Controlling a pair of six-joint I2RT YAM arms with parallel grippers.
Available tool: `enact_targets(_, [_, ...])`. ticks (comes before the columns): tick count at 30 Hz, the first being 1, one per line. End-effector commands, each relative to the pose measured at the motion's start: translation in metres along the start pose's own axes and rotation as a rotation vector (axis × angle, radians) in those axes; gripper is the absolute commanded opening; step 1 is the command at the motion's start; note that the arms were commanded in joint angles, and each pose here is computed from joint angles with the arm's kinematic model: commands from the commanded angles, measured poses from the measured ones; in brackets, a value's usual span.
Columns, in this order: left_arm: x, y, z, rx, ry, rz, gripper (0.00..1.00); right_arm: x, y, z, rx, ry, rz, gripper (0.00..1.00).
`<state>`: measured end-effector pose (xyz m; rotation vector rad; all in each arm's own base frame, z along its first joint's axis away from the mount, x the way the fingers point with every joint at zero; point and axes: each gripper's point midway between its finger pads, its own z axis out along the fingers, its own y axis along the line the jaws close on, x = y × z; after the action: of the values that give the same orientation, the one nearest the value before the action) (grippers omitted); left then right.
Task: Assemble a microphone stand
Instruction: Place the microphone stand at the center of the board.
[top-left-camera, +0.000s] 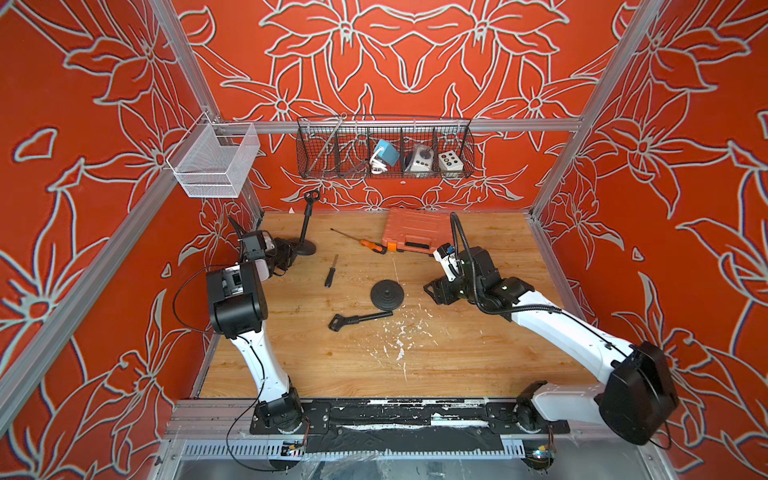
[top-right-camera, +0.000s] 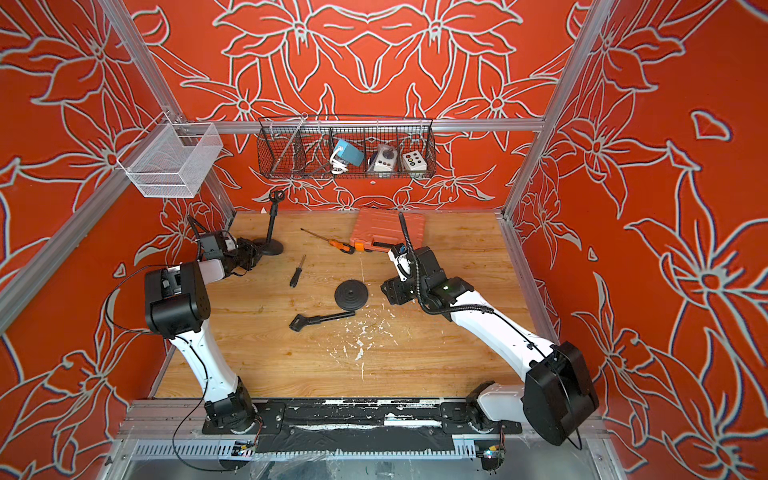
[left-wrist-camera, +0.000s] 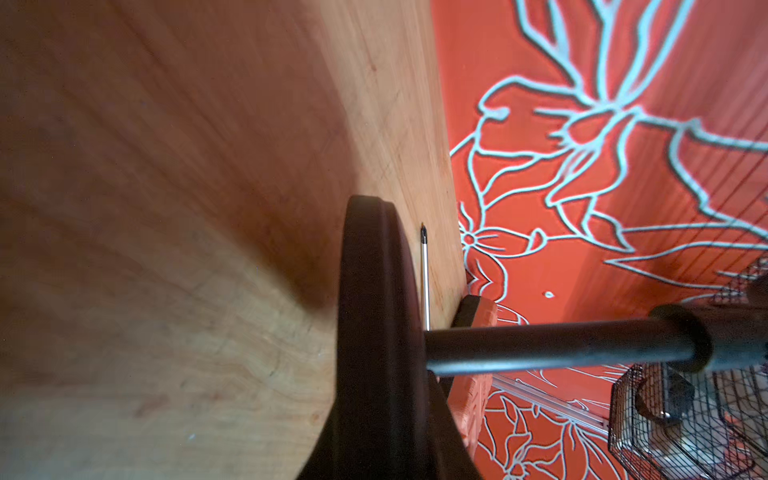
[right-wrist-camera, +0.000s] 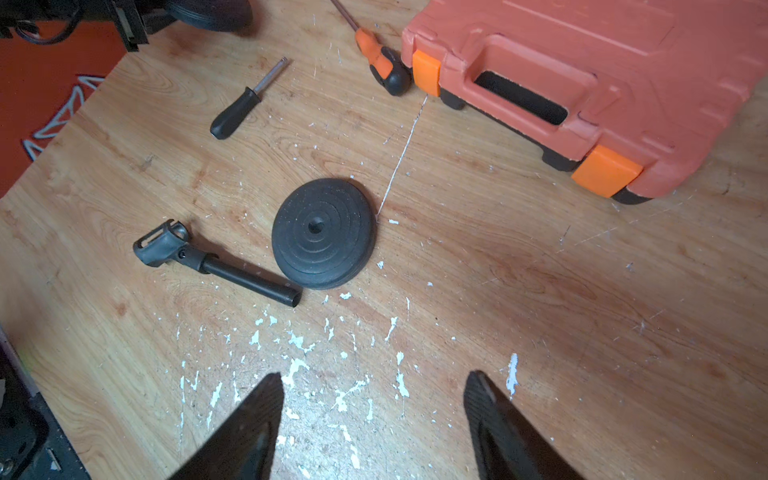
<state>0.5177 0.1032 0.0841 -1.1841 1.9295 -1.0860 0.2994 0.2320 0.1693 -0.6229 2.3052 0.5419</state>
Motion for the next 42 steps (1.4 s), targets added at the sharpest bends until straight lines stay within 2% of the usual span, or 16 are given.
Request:
enact_targets(1, [-0.013,-0.027,-0.001,0.085,-0.017,0.060,0.11,-0.004,-0.002,0.000,0.009,0.009,-0.014,0.71])
enact_targets(4, [-0.012,-0.012,0.003,0.062,-0.006,0.029,0.17,-0.005,-0.001,0.003,0.002,0.013,-0.012,0.71])
enact_targets(10, [-0.010,0.015,0.007,0.026,0.009,-0.028,0.18,-0.007,0.001,0.001,-0.006,0.011,0.004,0.72])
enact_targets(20, [-0.008,0.037,-0.019,-0.110,-0.019,-0.068,0.39,0.000,0.003,-0.008,-0.020,-0.010,0.037,0.71])
enact_targets(29, [0.003,0.053,-0.044,-0.224,-0.029,-0.088,0.41,0.014,0.003,-0.017,-0.018,-0.017,0.035,0.72])
enact_targets(33, [0.013,0.055,-0.061,-0.283,-0.027,-0.064,0.42,0.022,0.004,-0.015,-0.031,0.004,-0.018,0.73])
enact_targets(35, [0.021,0.054,-0.073,-0.309,-0.031,-0.035,0.42,0.024,0.009,-0.014,-0.061,0.010,-0.064,0.78])
enact_targets(37, [0.033,0.052,-0.087,-0.330,-0.031,-0.007,0.42,0.024,0.017,-0.013,-0.112,0.014,-0.128,0.80])
enact_targets(42, [0.080,0.041,-0.106,-0.378,0.020,0.110,0.41,0.025,0.039,-0.007,-0.245,0.033,-0.252,0.72])
